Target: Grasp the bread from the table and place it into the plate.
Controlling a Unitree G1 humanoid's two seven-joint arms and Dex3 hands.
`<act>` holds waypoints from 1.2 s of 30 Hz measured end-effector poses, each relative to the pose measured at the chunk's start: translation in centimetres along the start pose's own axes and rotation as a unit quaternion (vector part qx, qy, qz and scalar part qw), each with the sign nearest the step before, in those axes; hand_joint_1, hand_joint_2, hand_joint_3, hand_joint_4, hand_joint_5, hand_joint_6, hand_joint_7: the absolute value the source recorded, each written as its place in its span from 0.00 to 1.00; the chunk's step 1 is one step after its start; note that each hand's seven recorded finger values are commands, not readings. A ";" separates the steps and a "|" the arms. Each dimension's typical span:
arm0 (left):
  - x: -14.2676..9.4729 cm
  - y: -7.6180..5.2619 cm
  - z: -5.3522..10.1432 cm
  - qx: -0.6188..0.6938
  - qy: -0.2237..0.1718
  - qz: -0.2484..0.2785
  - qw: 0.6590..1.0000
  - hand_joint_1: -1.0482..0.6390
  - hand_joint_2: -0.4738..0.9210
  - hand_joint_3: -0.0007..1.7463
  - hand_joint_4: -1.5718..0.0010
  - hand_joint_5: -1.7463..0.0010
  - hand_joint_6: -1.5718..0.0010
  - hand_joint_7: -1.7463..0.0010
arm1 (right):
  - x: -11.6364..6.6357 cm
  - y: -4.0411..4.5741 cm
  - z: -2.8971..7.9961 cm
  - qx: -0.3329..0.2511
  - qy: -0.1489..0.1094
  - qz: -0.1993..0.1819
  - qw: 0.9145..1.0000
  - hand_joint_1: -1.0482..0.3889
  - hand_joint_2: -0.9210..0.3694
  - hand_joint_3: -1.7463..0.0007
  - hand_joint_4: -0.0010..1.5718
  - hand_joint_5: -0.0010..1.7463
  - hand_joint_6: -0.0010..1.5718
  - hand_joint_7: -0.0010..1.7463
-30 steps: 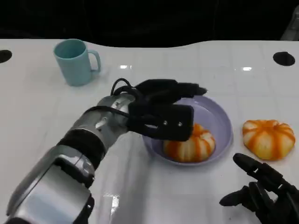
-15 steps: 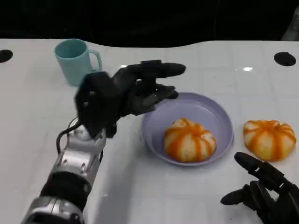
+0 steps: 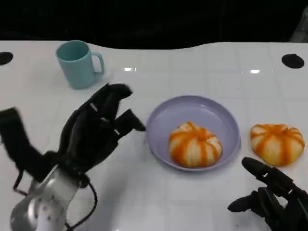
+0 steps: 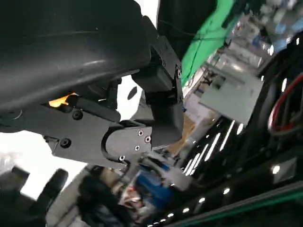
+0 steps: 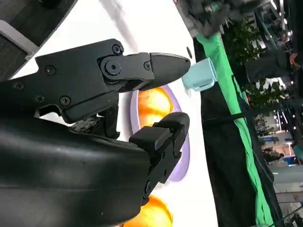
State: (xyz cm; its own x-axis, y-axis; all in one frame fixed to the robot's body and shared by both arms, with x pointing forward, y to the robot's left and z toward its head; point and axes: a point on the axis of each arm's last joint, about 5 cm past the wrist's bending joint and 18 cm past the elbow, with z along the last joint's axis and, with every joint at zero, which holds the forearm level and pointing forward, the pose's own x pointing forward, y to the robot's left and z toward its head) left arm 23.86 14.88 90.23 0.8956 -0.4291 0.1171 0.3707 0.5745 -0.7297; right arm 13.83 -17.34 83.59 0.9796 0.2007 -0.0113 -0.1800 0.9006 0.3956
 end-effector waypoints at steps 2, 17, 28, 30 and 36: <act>-0.4 0.0 0.0 -0.006 0.004 0.010 1.000 0.30 1.00 0.29 0.57 0.00 0.62 0.22 | 0.0 0.00 0.0 -0.001 -0.002 0.001 1.000 0.21 0.00 0.82 0.46 0.63 0.65 0.10; -6.4 -0.5 -3.2 -0.058 -0.005 0.132 0.990 0.32 1.00 0.28 0.53 0.00 0.61 0.12 | -0.2 0.01 0.2 -0.008 0.000 -0.003 1.000 0.21 0.00 0.81 0.46 0.64 0.66 0.10; -6.7 -0.8 -3.7 -0.048 0.008 0.141 0.989 0.31 1.00 0.26 0.53 0.00 0.63 0.10 | -0.4 0.19 0.3 -0.010 0.008 -0.007 1.000 0.21 0.00 0.81 0.45 0.64 0.65 0.10; -6.7 -0.8 -3.7 -0.048 0.008 0.141 0.989 0.31 1.00 0.26 0.53 0.00 0.63 0.10 | -0.4 0.20 0.2 -0.012 0.009 -0.006 1.000 0.21 0.00 0.81 0.45 0.64 0.65 0.10; -6.7 -0.8 -3.6 -0.040 0.013 0.141 0.989 0.31 1.00 0.26 0.53 0.00 0.62 0.09 | -0.4 0.19 0.2 -0.011 0.009 -0.005 1.000 0.22 0.00 0.81 0.44 0.64 0.65 0.10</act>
State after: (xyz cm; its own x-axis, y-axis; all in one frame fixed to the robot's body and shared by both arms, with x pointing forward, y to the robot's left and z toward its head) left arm 16.66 14.79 87.58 0.9534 -0.2782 -0.1163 0.0850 0.6179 -0.7817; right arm 13.44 -17.35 83.90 0.9796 0.1985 -0.0321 -0.1722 0.9107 0.3755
